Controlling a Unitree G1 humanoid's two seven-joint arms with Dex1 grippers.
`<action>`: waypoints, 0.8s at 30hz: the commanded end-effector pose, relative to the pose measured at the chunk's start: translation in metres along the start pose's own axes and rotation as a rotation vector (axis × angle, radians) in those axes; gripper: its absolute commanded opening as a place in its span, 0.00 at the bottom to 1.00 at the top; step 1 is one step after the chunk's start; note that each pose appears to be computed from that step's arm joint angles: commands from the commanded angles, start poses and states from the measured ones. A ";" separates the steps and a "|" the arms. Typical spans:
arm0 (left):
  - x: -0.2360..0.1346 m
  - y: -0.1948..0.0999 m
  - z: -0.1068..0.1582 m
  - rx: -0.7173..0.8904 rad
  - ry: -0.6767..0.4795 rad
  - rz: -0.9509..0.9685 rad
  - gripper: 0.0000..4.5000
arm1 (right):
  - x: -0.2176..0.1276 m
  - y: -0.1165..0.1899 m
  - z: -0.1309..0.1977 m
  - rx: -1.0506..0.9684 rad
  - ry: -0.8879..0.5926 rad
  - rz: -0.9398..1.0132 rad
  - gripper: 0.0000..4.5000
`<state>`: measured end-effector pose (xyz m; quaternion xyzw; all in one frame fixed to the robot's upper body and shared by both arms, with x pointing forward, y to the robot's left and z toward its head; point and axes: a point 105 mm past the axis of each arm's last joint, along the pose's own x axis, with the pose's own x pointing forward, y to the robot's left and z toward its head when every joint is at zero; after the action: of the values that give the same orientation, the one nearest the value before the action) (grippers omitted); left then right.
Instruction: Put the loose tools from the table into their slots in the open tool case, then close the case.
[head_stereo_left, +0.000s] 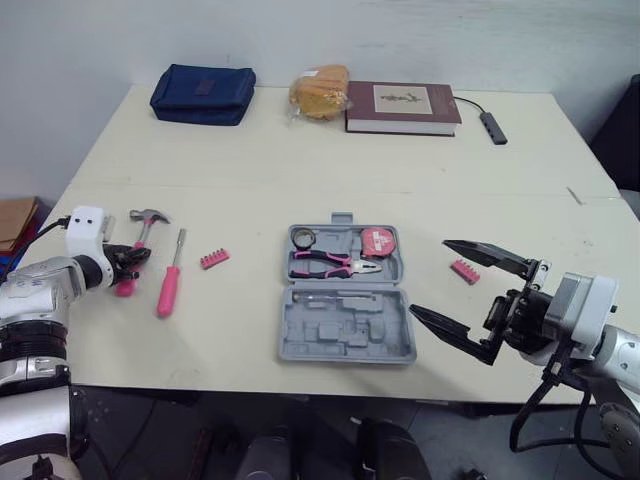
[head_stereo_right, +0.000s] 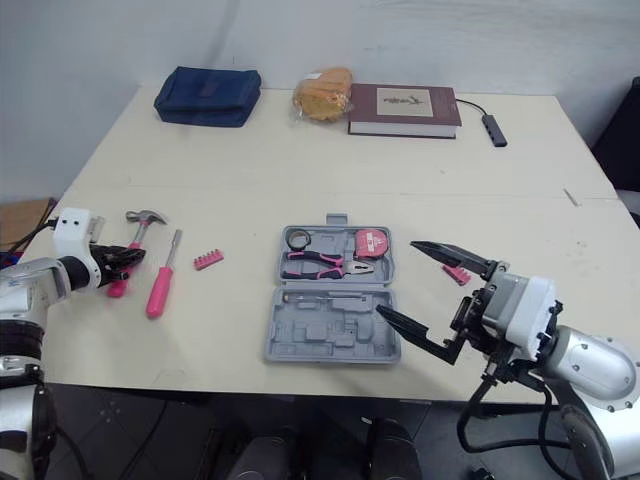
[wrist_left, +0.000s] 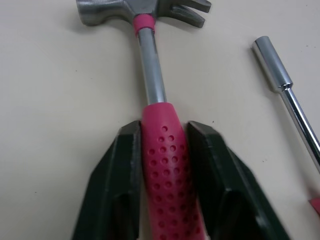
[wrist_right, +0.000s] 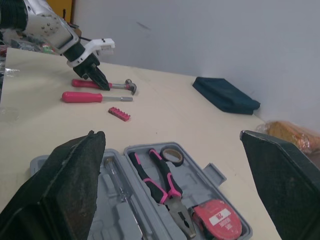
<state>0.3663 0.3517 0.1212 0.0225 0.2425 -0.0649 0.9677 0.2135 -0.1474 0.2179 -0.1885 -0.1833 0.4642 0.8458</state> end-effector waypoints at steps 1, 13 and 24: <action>0.003 0.007 -0.027 -0.036 0.086 0.039 0.13 | 0.003 0.001 0.013 -0.069 -0.005 0.016 1.00; -0.046 -0.069 0.108 0.287 -0.570 -0.369 0.13 | -0.015 -0.014 0.011 -0.131 0.082 -0.001 1.00; -0.082 -0.260 0.059 0.690 -0.357 -1.238 0.13 | -0.043 -0.013 0.004 -0.079 0.193 -0.021 1.00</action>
<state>0.2968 0.1156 0.2063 0.1356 0.0221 -0.6535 0.7443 0.2083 -0.1898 0.2168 -0.2527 -0.1135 0.4264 0.8611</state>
